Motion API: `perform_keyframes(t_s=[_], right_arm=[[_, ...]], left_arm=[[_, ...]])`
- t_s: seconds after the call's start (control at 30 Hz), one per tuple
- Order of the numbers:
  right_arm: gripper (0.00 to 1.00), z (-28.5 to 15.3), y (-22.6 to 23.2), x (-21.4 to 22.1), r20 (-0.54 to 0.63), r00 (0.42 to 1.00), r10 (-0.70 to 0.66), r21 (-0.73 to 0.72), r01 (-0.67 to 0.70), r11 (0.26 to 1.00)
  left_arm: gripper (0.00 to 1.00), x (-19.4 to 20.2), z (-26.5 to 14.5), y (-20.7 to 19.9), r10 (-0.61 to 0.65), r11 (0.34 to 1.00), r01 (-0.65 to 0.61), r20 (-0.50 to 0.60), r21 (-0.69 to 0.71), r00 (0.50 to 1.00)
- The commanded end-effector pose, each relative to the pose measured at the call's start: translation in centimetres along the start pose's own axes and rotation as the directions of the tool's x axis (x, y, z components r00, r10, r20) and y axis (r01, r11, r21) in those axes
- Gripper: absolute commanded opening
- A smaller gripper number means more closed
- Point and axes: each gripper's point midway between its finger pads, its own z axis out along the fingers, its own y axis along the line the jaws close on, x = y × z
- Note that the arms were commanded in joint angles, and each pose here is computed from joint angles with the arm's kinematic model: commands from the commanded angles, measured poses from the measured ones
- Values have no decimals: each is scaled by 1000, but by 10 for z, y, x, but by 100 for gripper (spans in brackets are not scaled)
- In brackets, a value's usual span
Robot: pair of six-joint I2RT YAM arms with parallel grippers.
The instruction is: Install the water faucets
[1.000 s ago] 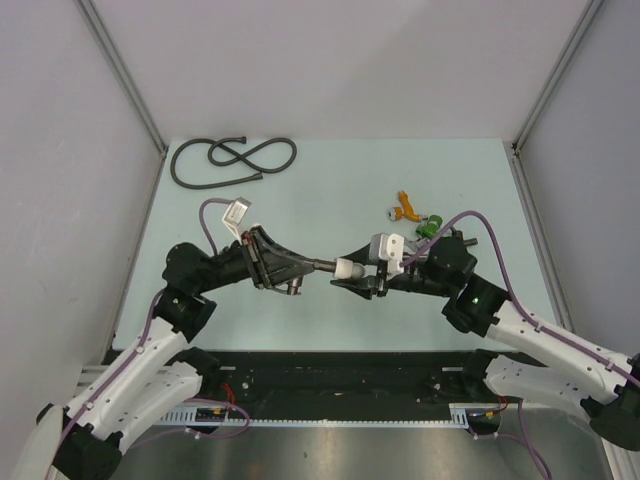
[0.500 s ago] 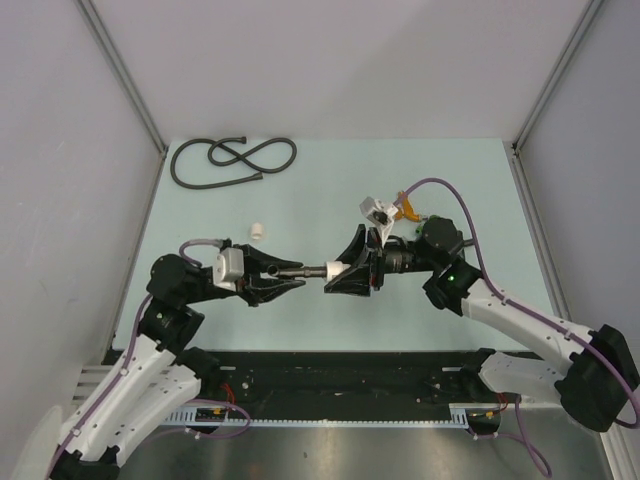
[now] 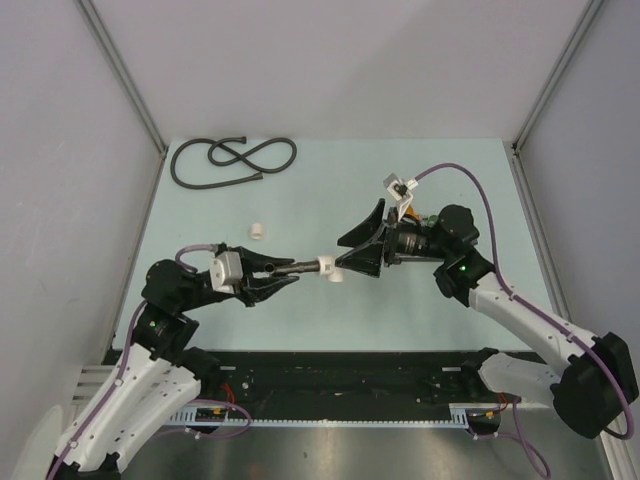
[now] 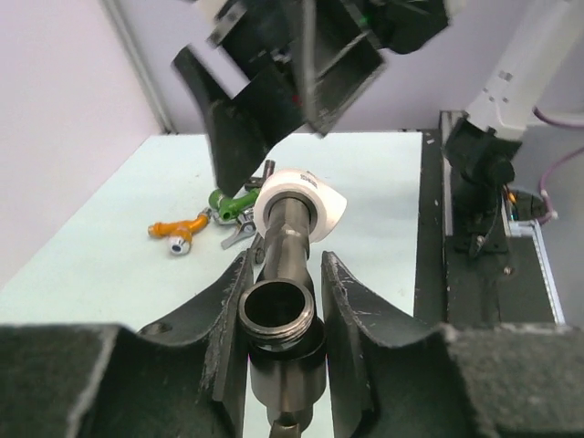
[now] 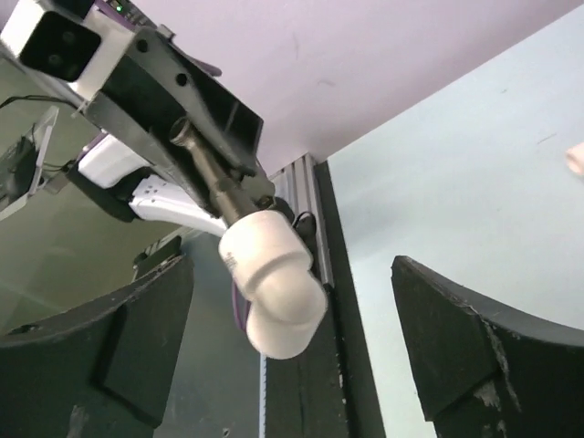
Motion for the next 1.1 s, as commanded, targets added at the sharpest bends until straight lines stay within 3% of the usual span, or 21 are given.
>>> perform_keyframes(t_s=[0.0, 0.03, 0.1, 0.17, 0.2, 0.27, 0.3, 0.47, 0.6, 0.8, 1.07], right_arm=[[97, -10, 18, -43, 99, 975, -197, 76, 190, 979], [100, -13, 15, -46, 99, 954, -284, 110, 273, 956], [100, -21, 7, -50, 91, 928, -361, 190, 340, 921], [100, -29, 6, -50, 50, 867, -495, 237, 471, 850], [100, -33, 0, -55, 38, 842, -538, 296, 505, 811], [100, -34, 1, -45, -34, 766, -642, 298, 621, 725], [100, -34, 0, -44, -56, 739, -672, 311, 652, 691], [100, -20, 0, -11, -182, 565, -805, 241, 819, 521], [100, -15, -6, 1, -221, 538, -814, 226, 840, 494], [99, -10, -11, 9, -254, 518, -817, 222, 853, 472], [91, -4, -27, 24, -331, 504, -798, 223, 863, 453]], left_arm=[[0, -12, 1, 37, -221, 946, 231, 69, -225, 973], [0, -10, 3, 39, -329, 908, 342, 92, -242, 940], [0, -5, 4, 46, -437, 845, 453, 120, -285, 891], [0, 1, 8, 48, -559, 764, 575, 147, -292, 816], [0, 3, 10, 47, -634, 702, 653, 171, -284, 755], [0, 6, 13, 46, -697, 639, 718, 187, -275, 692], [0, 5, 15, 44, -750, 580, 775, 205, -251, 628], [0, 12, 22, 39, -865, 418, 889, 219, -185, 452], [0, 11, 28, 34, -933, 284, 955, 202, -90, 296], [0, 13, 32, 27, -968, 204, 979, 147, -16, 204], [0, 1, 31, 27, -974, 186, 982, 135, 35, 180]])
